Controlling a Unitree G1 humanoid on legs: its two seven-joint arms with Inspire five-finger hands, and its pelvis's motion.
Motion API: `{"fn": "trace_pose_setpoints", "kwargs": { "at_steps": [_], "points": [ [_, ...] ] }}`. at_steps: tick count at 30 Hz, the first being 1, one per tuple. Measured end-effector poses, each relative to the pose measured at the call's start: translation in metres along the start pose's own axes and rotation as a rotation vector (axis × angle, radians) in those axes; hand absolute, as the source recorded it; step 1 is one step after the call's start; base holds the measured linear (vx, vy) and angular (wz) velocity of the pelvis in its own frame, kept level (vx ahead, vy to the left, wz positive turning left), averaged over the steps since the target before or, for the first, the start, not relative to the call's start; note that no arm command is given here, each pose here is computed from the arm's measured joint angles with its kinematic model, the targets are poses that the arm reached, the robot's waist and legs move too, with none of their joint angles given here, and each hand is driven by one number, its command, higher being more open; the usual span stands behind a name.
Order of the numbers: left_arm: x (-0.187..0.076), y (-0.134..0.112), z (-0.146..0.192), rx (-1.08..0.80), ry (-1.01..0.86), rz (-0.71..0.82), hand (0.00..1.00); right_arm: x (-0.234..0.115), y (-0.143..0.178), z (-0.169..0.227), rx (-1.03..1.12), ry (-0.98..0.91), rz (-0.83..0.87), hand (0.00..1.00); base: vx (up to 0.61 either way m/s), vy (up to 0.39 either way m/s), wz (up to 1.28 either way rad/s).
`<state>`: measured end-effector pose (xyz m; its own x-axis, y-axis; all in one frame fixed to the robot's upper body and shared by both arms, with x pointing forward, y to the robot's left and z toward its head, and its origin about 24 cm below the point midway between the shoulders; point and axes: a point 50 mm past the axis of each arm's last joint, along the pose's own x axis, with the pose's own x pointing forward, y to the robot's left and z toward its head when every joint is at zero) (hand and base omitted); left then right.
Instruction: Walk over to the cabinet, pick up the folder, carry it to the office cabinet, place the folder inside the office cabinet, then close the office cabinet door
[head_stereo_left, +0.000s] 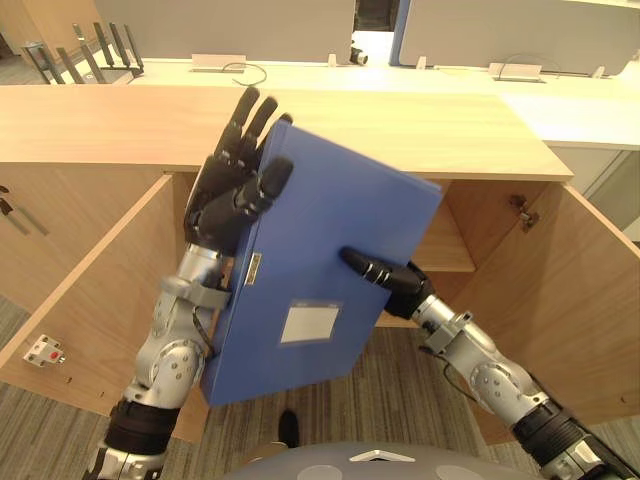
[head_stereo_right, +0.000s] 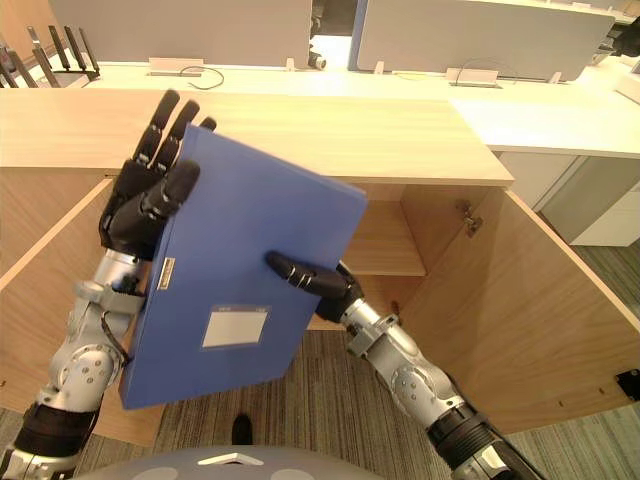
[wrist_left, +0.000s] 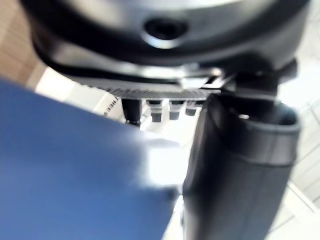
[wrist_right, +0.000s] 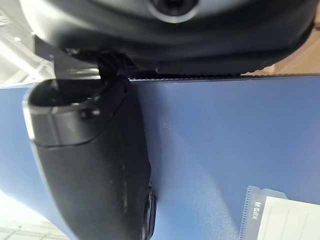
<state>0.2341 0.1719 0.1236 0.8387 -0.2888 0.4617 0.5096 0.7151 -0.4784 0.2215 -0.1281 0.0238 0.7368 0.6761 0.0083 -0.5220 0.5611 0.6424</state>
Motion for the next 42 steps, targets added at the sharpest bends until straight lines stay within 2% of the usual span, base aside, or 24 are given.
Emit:
{"fn": "trace_pose_setpoints", "kwargs": {
  "at_steps": [6, 14, 17, 20, 25, 29, 33, 40, 42],
  "points": [
    [-0.03, 0.011, -0.017, -0.04, 0.101, 0.11, 1.0, -0.016, -0.006, -0.045, 0.141, 0.089, -0.052, 0.0, -0.03, 0.004, 0.0],
    [-0.047, 0.022, -0.02, -0.054, 0.106, 0.215, 1.0, -0.017, -0.007, -0.066, 0.202, 0.114, -0.083, 0.0, 0.0, 0.001, 0.0],
    [-0.057, 0.034, -0.028, -0.058, 0.138, 0.287, 1.0, -0.016, -0.011, -0.081, 0.238, 0.142, -0.123, 0.0, 0.0, 0.0, 0.0],
    [-0.076, 0.048, -0.033, -0.063, 0.155, 0.398, 1.0, -0.023, -0.015, -0.104, 0.307, 0.21, -0.18, 0.0, 0.0, 0.0, 0.0],
    [-0.101, 0.071, -0.036, -0.078, 0.107, 0.582, 1.0, -0.045, -0.041, -0.128, 0.333, 0.277, -0.404, 0.0, 0.02, -0.017, 0.01],
    [-0.137, 0.09, -0.04, -0.062, 0.125, 0.775, 1.0, -0.069, -0.06, -0.133, 0.288, 0.337, -0.56, 0.0, 0.06, -0.037, 0.05],
    [-0.182, 0.104, -0.053, -0.033, 0.205, 1.008, 1.0, -0.074, -0.072, -0.121, 0.307, 0.249, -0.661, 0.0, 0.06, -0.044, 0.06],
    [-0.237, 0.1, -0.087, -0.107, 0.32, 1.33, 1.0, -0.061, -0.082, -0.103, 0.353, 0.062, -0.779, 0.0, 0.04, -0.07, 0.04],
    [-0.247, 0.097, -0.094, -0.132, 0.355, 1.37, 1.0, -0.057, -0.081, -0.103, 0.397, 0.013, -0.803, 0.0, 0.0, -0.059, 0.0]
  ]
}}
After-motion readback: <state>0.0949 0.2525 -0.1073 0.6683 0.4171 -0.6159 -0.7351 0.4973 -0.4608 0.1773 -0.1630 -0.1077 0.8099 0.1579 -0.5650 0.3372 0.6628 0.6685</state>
